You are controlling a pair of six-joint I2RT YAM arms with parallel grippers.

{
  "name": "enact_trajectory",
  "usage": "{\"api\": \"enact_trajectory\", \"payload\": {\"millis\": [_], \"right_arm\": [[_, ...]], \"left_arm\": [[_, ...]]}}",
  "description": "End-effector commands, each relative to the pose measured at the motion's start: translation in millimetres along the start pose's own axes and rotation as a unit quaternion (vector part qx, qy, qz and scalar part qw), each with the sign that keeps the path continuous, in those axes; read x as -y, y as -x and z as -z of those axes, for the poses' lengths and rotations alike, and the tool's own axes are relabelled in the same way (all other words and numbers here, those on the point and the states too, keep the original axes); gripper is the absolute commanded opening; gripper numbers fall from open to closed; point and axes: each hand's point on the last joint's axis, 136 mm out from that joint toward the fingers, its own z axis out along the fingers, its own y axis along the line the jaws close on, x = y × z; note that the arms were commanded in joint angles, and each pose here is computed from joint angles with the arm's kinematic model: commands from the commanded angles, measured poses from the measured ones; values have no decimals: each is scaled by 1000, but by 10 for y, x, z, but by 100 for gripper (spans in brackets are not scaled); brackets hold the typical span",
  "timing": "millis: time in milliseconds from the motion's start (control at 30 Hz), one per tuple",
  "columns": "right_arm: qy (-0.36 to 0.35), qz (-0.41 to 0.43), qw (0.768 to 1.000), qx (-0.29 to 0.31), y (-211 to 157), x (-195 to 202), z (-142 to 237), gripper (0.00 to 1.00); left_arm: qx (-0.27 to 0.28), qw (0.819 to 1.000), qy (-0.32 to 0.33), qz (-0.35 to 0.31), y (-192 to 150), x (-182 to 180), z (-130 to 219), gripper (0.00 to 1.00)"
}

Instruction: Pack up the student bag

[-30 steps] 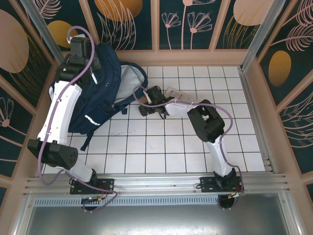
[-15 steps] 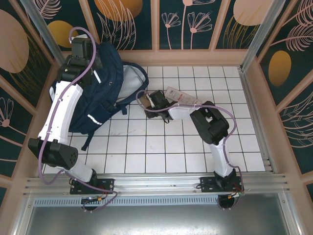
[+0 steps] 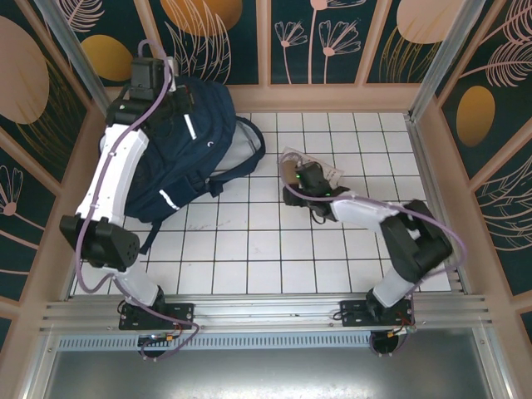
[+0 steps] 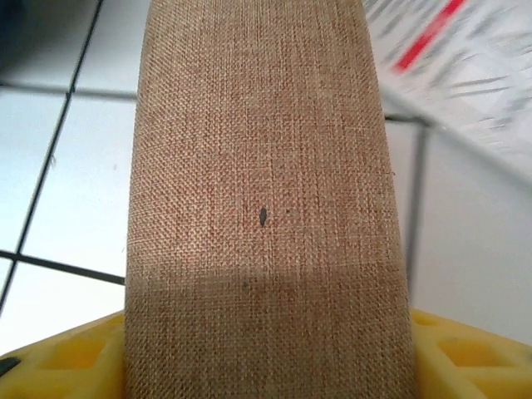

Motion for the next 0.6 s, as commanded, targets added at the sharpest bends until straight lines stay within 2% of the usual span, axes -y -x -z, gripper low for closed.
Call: {"api": "enact_trajectory", "payload": {"millis": [0,167,300,433,567], "right_arm": [[-13,-51,996,76,335,153,443,44],[10,-34,990,136,658,135,1007,45],[59,-3,988,140,614,-26,1173,45],[100,9,989,113,426,-179,1182,45],[131,60,983,109,280,-447,1238,45]], "left_arm": [[71,983,-158,-69,367,990,280,0],[8,968,-233,-95,29,1492,294,0],[-2,960,-261,-99,-100,1631,577,0],[30,954,-281,-101,-84,1619,1089,0],[61,960,-255,-99,-47,1478,1329,0]]}}
